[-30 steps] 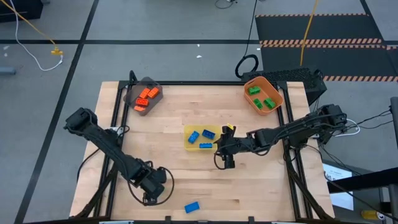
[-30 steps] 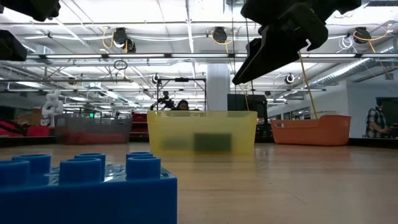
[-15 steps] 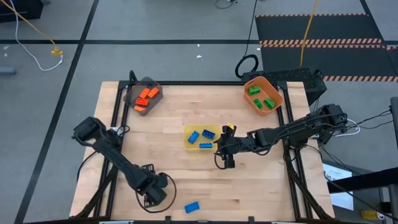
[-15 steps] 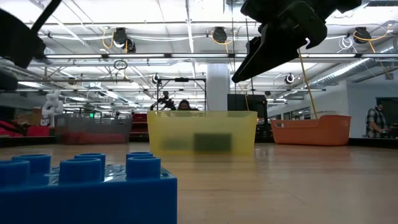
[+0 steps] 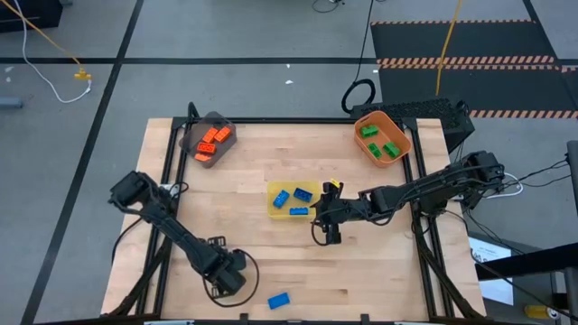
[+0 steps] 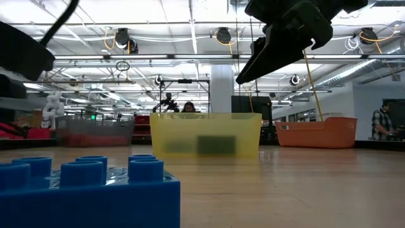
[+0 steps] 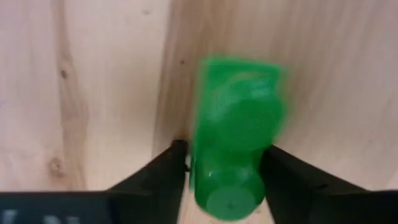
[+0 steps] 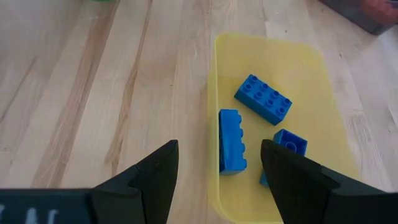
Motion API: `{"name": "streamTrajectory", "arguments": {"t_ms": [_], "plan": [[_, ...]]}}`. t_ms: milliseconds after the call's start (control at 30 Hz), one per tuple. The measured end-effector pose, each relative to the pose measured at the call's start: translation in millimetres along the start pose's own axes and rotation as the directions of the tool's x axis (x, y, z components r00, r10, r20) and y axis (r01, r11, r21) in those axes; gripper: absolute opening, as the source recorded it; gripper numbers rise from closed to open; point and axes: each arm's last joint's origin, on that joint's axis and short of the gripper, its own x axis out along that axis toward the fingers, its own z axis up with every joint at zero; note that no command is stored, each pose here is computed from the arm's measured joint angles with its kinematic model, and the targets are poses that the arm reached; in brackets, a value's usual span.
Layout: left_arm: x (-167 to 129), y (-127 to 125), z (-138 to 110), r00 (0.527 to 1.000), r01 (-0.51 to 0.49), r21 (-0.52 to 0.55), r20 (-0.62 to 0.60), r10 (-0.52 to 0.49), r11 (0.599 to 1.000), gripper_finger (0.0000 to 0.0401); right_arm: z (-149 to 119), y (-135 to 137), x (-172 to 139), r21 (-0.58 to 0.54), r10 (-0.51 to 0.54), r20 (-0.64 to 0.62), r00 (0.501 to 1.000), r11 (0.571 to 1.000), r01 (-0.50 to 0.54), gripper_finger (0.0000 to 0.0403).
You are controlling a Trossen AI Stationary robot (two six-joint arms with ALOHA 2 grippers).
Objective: Sort & place blocks by color
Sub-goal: Put the green game piece into the orange bin
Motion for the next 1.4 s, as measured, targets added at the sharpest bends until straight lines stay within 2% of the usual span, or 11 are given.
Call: {"name": "streamTrajectory", "arguments": {"t_ms": [100, 267, 367, 533, 633, 733, 1000, 1233, 1400], "plan": [[-0.7, 5.7, 5.9, 1.0, -0.001, -0.026, -0.006, 0.001, 1.0, 0.0133, 0.0, 0.0, 0.0, 0.0, 0.0, 0.0, 1.0, 1.0, 0.0, 0.0222], [-4.0, 17.8, 18.7, 1.0, 0.002, -0.039, 0.01, -0.002, 0.999, 0.0132, 0.1, 0.1, 0.0, -0.019, 0.001, 0.001, 1.0, 1.0, -0.001, 0.0222], [-14.1, 31.1, 30.5, 0.997, -0.007, -0.056, 0.078, 0.012, 0.998, 0.0132, 0.0, 0.1, 0.1, -0.024, 0.002, 0.0, 1.0, 1.0, -0.002, 0.0222], [-47.4, 54.2, 43.6, 0.971, 0.001, -0.074, 0.238, 0.017, 0.997, 0.0132, 2.0, 0.1, 0.1, -0.033, 0.003, 0.02, 1.0, 0.999, -0.002, 0.0222], [-67.6, 69.7, 51.3, 0.932, -0.019, -0.081, 0.36, 0.047, 0.997, 0.0132, 7.5, -1.0, 0.1, -0.057, -0.002, 0.075, 0.997, 0.998, 0.006, 0.0222], [-83.4, 79.1, 59.0, 0.892, 0.006, -0.055, 0.452, 0.019, 0.998, 0.0132, 16.6, -3.3, -0.5, -0.074, -0.009, 0.165, 0.986, 0.997, 0.021, 0.0222], [-100.9, 93.0, 84.9, 0.777, 0.036, 0.023, 0.628, -0.042, 0.999, 0.0132, 37.3, -11.6, -4.8, -0.061, -0.039, 0.369, 0.929, 0.996, 0.066, 0.0222], [-110.3, 105.8, 101.4, 0.687, -0.014, 0.047, 0.726, -0.025, 0.999, 0.0132, 39.4, -17.4, -4.4, -0.046, -0.056, 0.388, 0.92, 0.996, 0.08, 0.0222], [-115.4, 116.9, 110.4, 0.643, -0.057, 0.066, 0.766, -0.014, 0.996, 0.0132, 40.5, -18.9, -4.7, -0.049, -0.061, 0.399, 0.915, 0.995, 0.087, 0.0222]]}}
